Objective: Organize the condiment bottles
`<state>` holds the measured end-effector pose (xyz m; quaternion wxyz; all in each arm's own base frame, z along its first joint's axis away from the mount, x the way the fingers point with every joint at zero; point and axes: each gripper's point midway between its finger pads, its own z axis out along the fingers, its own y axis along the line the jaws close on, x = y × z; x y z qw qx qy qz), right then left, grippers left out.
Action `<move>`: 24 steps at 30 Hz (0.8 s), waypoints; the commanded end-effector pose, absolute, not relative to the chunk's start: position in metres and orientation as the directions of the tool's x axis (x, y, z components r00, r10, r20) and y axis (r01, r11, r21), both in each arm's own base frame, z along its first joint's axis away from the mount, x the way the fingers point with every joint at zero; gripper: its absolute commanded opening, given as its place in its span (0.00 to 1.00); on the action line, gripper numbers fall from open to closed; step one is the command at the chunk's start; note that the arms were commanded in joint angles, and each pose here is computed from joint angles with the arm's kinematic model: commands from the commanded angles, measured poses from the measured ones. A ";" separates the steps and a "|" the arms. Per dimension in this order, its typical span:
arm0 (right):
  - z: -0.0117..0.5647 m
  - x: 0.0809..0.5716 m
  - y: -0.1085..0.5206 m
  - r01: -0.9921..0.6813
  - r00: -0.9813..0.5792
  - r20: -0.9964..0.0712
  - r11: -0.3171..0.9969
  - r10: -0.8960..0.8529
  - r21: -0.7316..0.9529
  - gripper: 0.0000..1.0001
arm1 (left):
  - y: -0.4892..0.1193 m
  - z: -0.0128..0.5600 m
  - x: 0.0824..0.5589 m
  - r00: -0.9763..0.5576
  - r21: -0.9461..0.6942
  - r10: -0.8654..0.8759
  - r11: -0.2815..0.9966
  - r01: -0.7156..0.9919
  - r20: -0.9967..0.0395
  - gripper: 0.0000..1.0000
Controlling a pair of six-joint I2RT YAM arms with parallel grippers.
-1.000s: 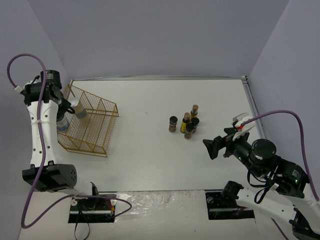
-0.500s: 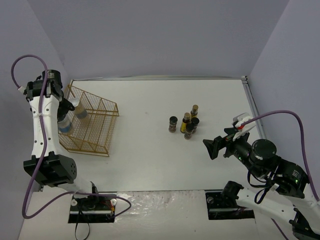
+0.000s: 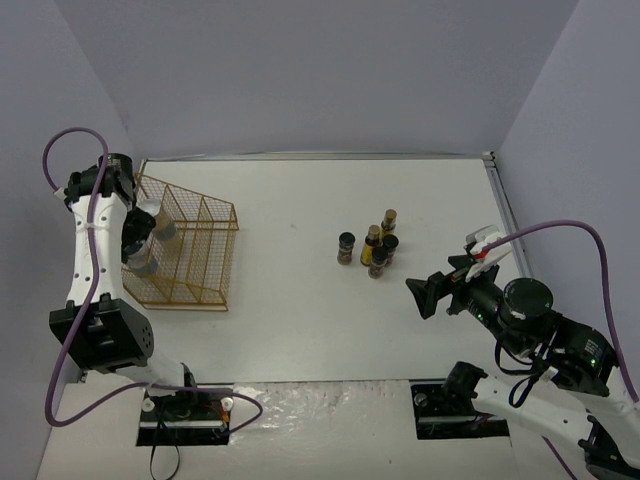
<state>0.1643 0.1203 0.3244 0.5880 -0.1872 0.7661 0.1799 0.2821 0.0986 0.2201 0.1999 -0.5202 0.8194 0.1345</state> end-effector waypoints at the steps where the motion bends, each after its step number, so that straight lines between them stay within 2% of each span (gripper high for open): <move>1: 0.333 0.171 0.124 -0.484 -0.210 -0.976 0.873 -0.048 0.061 1.00 | 0.101 0.237 0.292 -0.300 -0.080 -0.800 0.395 -0.915 -0.519 0.00; 4: 0.334 0.171 0.124 -0.486 -0.209 -0.977 0.872 -0.047 0.062 1.00 | 0.102 0.235 0.290 -0.290 -0.085 -0.802 0.388 -0.918 -0.522 0.04; 13: 0.333 0.170 0.125 -0.496 -0.209 -0.977 0.866 -0.052 0.060 1.00 | 0.106 0.238 0.286 -0.265 -0.107 -0.804 0.374 -0.921 -0.532 0.37; 24: 0.335 0.169 0.126 -0.503 -0.204 -0.978 0.862 -0.050 0.061 1.00 | 0.104 0.231 0.283 -0.265 -0.118 -0.815 0.374 -0.920 -0.516 0.62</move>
